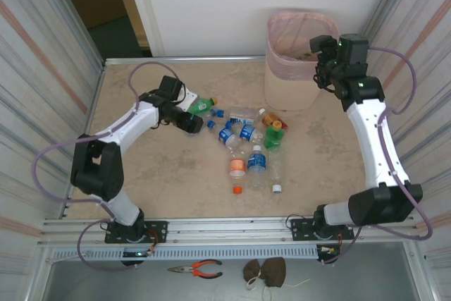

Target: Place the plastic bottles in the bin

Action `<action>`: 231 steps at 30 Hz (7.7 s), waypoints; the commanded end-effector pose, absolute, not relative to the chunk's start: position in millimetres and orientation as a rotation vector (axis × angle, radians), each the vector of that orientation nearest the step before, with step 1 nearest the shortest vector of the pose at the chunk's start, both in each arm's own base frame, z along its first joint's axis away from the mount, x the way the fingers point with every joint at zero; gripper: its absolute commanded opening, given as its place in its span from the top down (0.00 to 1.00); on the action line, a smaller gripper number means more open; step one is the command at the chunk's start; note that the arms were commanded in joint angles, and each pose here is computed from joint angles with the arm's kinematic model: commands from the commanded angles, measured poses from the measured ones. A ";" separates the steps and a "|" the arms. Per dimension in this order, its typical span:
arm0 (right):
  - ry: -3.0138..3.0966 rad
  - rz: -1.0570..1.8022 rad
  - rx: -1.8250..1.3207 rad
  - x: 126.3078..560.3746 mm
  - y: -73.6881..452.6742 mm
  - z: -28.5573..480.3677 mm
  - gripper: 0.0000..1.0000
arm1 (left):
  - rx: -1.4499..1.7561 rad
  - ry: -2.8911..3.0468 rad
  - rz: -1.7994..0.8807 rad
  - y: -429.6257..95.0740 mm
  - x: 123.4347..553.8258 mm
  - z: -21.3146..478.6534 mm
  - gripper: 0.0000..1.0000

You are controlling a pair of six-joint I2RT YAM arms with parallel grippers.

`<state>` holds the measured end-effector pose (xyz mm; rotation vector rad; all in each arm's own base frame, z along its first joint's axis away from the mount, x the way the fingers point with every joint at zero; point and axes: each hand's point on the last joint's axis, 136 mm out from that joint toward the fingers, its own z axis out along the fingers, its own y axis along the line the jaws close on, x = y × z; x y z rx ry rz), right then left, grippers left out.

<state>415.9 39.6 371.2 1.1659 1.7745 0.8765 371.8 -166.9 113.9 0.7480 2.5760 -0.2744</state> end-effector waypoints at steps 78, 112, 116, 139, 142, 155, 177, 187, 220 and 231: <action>1.990 1.274 0.250 365.3 234.2 423.3 0.32 | 1.024 1.687 -1.073 -274.7 275.9 346.0 0.50; 2.036 1.302 0.228 359.6 260.3 414.2 0.68 | 1.009 1.711 -1.050 -275.3 277.8 339.1 0.41; 2.023 1.277 0.250 365.4 248.9 415.8 0.69 | 0.986 1.699 -1.011 -270.2 277.0 343.7 0.28; 1.716 0.933 0.664 477.9 42.7 459.3 0.73 | 0.933 1.738 -0.905 -248.8 266.8 336.3 0.21; 1.682 0.870 0.705 495.9 20.1 460.0 0.73 | 0.923 1.745 -0.897 -246.8 266.4 335.0 0.21; 1.760 0.725 0.819 560.4 -5.8 389.2 0.72 | 0.897 1.776 -0.875 -240.8 263.9 325.6 0.21; 1.860 0.521 0.894 602.9 5.0 290.2 0.59 | 0.890 1.808 -0.877 -238.1 260.1 311.5 0.21; 1.847 0.418 0.852 589.6 -9.4 315.9 0.47 | 0.891 1.807 -0.872 -238.2 261.1 310.9 0.21; 1.778 0.301 0.692 437.1 -36.7 412.6 0.41 | 0.657 2.496 -0.245 -172.6 398.7 158.5 0.19; 1.786 0.285 0.719 404.5 -45.8 401.9 0.40 | 0.697 2.646 -0.223 -167.6 444.0 102.1 0.09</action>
